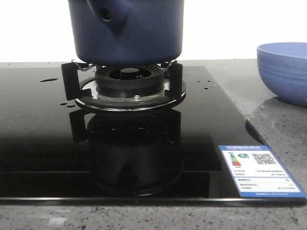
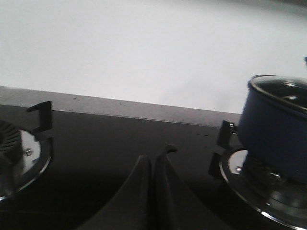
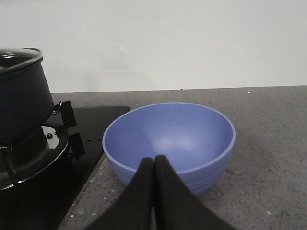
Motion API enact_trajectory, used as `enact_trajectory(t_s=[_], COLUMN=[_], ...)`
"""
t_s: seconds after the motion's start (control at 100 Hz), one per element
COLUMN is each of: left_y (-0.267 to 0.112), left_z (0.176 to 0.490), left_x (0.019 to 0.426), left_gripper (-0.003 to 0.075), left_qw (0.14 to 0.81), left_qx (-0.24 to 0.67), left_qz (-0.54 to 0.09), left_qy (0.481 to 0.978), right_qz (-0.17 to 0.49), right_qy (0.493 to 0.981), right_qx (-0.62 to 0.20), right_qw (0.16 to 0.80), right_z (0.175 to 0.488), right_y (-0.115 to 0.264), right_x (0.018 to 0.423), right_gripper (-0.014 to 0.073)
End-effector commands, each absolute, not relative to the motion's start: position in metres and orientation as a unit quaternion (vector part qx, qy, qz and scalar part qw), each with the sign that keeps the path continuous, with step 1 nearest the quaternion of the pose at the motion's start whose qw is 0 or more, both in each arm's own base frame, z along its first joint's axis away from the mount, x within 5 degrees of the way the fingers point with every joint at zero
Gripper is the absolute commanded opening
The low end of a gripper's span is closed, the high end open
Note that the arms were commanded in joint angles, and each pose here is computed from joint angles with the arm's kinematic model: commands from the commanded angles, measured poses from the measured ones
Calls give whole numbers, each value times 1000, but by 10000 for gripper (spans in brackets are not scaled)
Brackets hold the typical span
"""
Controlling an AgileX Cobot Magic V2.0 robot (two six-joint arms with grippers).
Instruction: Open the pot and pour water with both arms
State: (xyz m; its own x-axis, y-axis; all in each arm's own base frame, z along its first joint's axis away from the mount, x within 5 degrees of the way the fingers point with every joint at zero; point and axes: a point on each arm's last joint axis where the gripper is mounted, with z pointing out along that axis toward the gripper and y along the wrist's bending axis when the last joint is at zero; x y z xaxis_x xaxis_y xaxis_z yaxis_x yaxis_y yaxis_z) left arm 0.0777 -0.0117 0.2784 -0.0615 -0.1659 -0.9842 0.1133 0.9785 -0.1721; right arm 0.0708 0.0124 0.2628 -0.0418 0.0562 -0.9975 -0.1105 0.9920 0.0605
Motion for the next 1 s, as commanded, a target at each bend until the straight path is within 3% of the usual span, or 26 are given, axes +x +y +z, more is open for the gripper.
enact_trajectory(t_s=[0.0, 0.24, 0.67, 0.99], left_y=[-2, 0, 0, 0], left_z=[293, 279, 205, 198], left_x=[78, 77, 56, 56], left_gripper=[-19, -19, -19, -19], left_qw=[712, 727, 728, 712], left_qx=[-59, -80, -75, -76], left_qz=[-73, -85, -80, -80], left_qy=[695, 677, 676, 693], right_qz=[56, 56, 56, 56], right_qy=[707, 707, 707, 707], right_qx=[-8, -8, -8, -8], right_qw=[705, 705, 705, 705], right_z=[272, 272, 272, 272], right_y=[10, 10, 10, 10], right_x=[71, 71, 71, 71], right_gripper=[-46, -46, -46, -46])
